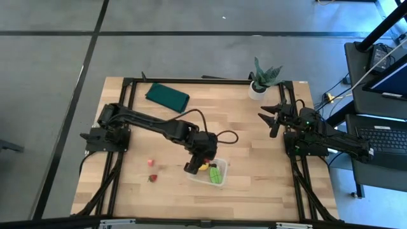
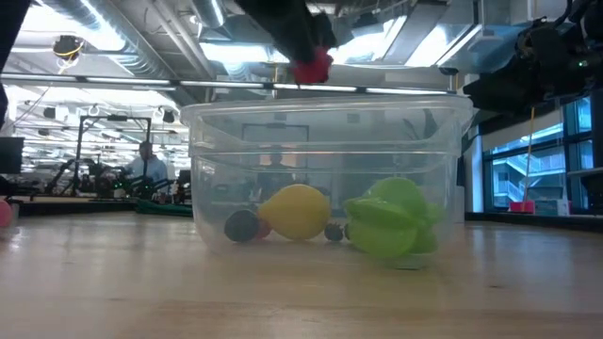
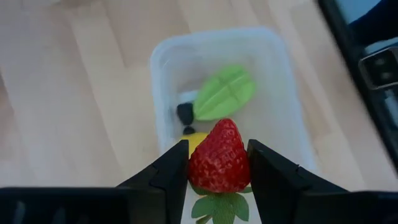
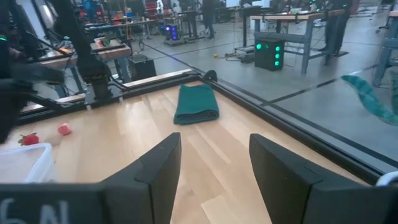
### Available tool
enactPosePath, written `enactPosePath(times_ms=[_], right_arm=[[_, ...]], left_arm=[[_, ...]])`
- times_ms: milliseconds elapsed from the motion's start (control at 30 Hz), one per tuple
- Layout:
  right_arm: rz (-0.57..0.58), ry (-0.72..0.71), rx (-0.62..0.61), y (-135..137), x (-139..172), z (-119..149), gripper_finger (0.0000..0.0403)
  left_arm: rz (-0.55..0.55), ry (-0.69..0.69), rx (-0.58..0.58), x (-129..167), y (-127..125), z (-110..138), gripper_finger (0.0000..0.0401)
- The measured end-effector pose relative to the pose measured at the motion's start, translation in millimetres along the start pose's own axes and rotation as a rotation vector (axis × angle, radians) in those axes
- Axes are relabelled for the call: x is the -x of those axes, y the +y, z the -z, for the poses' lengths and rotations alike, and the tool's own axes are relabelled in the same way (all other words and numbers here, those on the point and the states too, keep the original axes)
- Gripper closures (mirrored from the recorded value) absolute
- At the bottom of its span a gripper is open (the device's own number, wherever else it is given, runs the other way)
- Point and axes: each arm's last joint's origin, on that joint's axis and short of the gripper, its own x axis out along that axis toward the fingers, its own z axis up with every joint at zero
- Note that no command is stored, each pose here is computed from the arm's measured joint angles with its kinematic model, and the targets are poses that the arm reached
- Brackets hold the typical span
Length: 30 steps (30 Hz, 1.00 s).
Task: Pick and placing Produce into tupperware
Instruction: Put the top strawberry into the transparent bin
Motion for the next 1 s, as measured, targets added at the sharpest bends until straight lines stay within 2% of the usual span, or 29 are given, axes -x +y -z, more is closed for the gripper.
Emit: enactPosePath(times_ms=[100,400,533,667,1000], right_arm=[[-0.018,0.002,-0.002,1,0,0,0.0210],[-0.040,0.006,-0.002,1,0,0,0.0210],[-0.043,0.007,-0.001,1,0,0,0.0210],[-0.044,0.007,-0.001,1,0,0,0.0210],[-0.044,0.007,0.003,1,0,0,0.0210]], left_arm=[[-0.019,0.034,-0.008,-9,2,2,0.0264],[0.015,0.198,-0.018,-56,-7,14,0.0260],[0.018,0.262,-0.025,-68,-11,19,0.0264],[0.002,0.268,-0.036,-69,-15,19,0.0259],[-0.020,0.267,-0.031,-66,-14,19,0.0212]])
